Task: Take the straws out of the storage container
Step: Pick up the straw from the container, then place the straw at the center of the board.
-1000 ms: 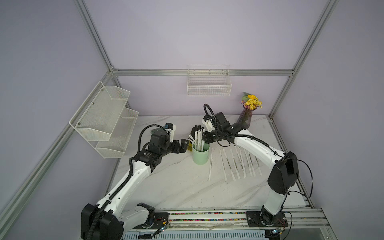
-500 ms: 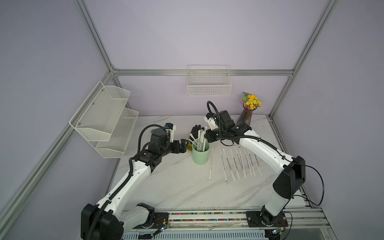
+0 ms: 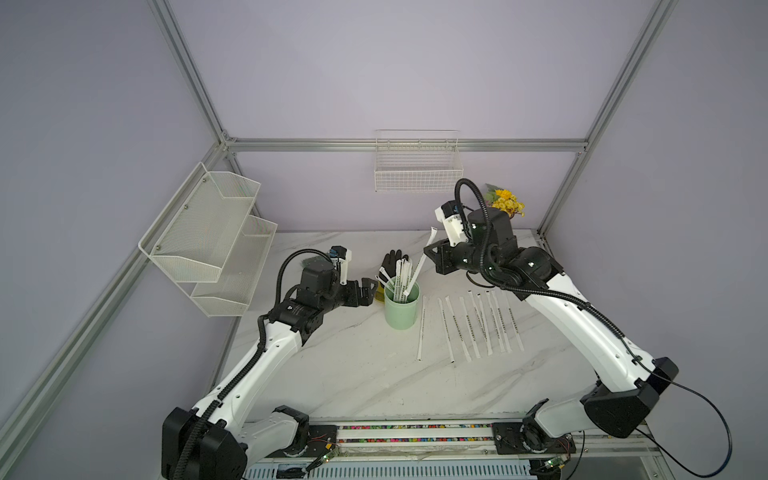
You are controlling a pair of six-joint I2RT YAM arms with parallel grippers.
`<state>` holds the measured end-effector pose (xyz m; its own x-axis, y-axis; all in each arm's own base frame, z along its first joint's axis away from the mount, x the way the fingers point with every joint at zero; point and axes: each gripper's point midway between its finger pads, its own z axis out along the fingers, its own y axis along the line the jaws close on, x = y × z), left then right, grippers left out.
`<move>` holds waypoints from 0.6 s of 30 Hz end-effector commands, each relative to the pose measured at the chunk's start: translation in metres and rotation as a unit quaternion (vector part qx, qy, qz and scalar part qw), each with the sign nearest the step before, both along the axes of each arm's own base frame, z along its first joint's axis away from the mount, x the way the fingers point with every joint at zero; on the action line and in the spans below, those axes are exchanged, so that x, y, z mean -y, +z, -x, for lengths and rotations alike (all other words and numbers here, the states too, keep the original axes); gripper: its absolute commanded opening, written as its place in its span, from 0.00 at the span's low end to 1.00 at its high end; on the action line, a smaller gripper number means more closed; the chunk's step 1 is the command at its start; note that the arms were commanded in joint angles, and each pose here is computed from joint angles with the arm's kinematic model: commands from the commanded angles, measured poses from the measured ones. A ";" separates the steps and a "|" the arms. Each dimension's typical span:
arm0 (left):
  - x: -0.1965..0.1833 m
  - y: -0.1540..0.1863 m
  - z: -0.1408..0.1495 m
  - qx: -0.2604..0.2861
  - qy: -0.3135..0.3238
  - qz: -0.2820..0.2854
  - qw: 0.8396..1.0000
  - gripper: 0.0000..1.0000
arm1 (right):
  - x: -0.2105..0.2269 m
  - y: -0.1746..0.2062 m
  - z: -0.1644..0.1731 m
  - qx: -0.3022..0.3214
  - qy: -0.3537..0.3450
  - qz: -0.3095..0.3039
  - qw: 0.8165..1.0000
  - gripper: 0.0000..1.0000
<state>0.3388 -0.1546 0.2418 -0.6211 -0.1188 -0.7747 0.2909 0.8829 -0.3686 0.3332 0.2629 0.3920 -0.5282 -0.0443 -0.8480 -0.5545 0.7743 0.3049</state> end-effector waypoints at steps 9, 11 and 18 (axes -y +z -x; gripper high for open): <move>0.002 0.007 0.003 0.016 -0.006 0.008 1.000 1.00 | 0.039 -0.046 0.005 -0.133 -0.038 0.061 0.989 0.08; 0.002 0.006 0.003 0.015 -0.007 0.008 1.000 1.00 | 0.046 -0.073 0.001 -0.171 -0.048 0.086 0.980 0.07; 0.003 0.005 0.002 0.014 -0.009 0.008 1.000 1.00 | 0.063 -0.145 -0.012 -0.275 -0.068 0.124 0.951 0.07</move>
<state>0.3385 -0.1552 0.2419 -0.6219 -0.1179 -0.7742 0.2937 0.8813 -0.3701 0.3549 0.2106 0.2674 -0.8576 -0.1029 -0.5040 -0.2957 0.9003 0.3193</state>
